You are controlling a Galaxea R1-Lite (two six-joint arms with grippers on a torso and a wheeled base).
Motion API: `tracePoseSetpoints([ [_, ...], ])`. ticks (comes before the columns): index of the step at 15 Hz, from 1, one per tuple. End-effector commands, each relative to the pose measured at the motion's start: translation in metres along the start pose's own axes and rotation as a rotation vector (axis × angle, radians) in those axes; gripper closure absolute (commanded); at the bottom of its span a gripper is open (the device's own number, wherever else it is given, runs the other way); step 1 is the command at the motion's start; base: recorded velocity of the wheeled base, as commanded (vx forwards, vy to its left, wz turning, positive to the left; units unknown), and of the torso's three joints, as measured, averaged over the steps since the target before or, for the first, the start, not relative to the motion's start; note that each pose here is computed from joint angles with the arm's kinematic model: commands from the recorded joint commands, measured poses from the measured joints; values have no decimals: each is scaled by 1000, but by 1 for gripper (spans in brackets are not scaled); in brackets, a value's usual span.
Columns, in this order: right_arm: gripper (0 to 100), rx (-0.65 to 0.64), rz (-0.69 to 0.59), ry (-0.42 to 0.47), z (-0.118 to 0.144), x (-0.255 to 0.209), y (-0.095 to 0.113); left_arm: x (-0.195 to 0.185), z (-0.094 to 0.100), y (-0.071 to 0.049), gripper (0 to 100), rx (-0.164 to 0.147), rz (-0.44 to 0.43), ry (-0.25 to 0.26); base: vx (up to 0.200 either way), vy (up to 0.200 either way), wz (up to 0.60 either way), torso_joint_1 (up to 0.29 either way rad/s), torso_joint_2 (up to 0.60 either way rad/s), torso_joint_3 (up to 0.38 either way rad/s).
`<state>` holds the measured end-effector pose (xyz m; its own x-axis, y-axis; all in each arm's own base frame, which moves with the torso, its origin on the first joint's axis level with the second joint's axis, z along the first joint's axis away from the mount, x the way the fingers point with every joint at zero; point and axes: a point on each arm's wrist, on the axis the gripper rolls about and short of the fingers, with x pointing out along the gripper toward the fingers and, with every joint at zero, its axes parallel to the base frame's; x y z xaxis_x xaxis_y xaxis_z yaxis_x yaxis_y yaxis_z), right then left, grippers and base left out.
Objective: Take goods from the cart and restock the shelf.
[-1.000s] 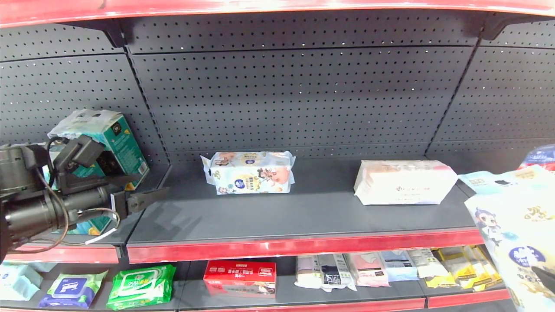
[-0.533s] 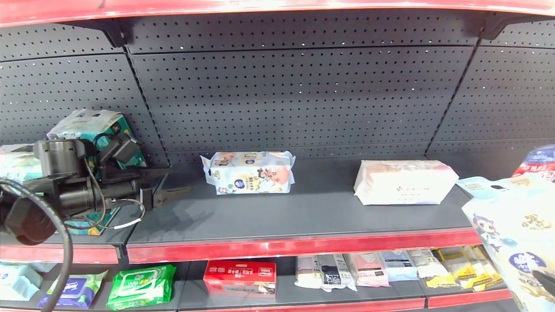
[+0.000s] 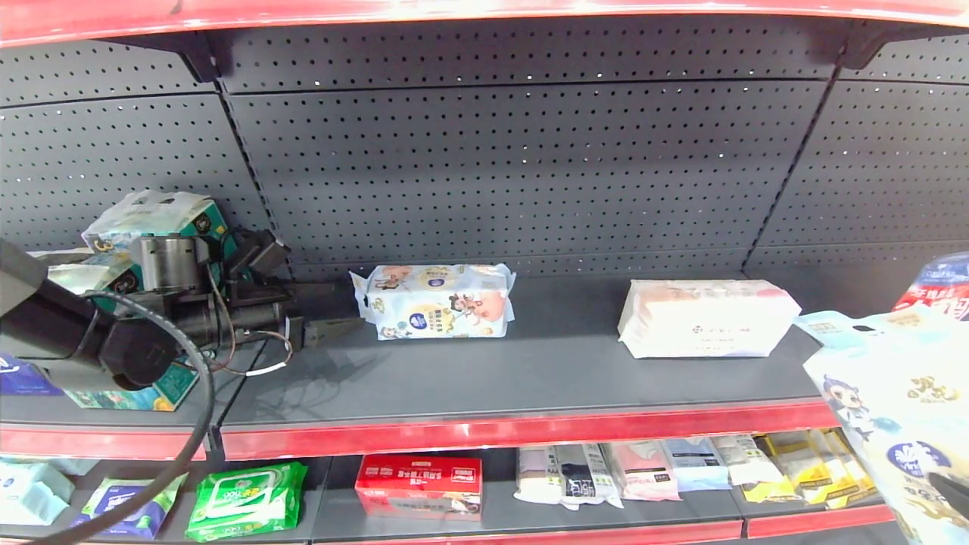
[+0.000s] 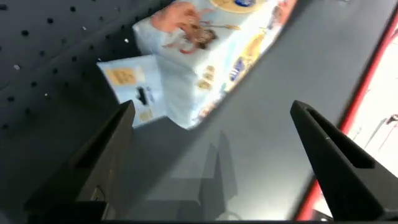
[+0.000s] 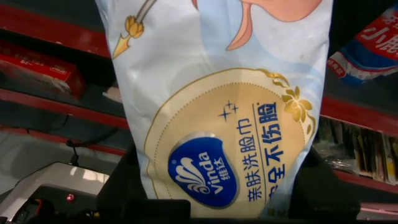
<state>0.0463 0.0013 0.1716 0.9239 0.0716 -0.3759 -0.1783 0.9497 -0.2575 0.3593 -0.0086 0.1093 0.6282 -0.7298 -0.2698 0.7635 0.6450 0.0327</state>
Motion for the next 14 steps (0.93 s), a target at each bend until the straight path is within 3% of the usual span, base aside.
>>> tracePoseSetpoints([
  [1,100,1,3,4,0,1,0,9,-4,6,0,4,-7,1,0,0,0,0,0,0],
  [5,100,-2,7,14,-1,2,0,13,-5,10,0,14,-44,-14,0,0,0,0,0,0],
  [10,100,-7,12,25,0,5,0,25,-15,21,0,93,-99,-33,0,0,0,0,0,0],
  [14,100,-7,11,25,0,5,0,35,-13,35,0,131,-118,-64,0,0,0,0,0,0],
])
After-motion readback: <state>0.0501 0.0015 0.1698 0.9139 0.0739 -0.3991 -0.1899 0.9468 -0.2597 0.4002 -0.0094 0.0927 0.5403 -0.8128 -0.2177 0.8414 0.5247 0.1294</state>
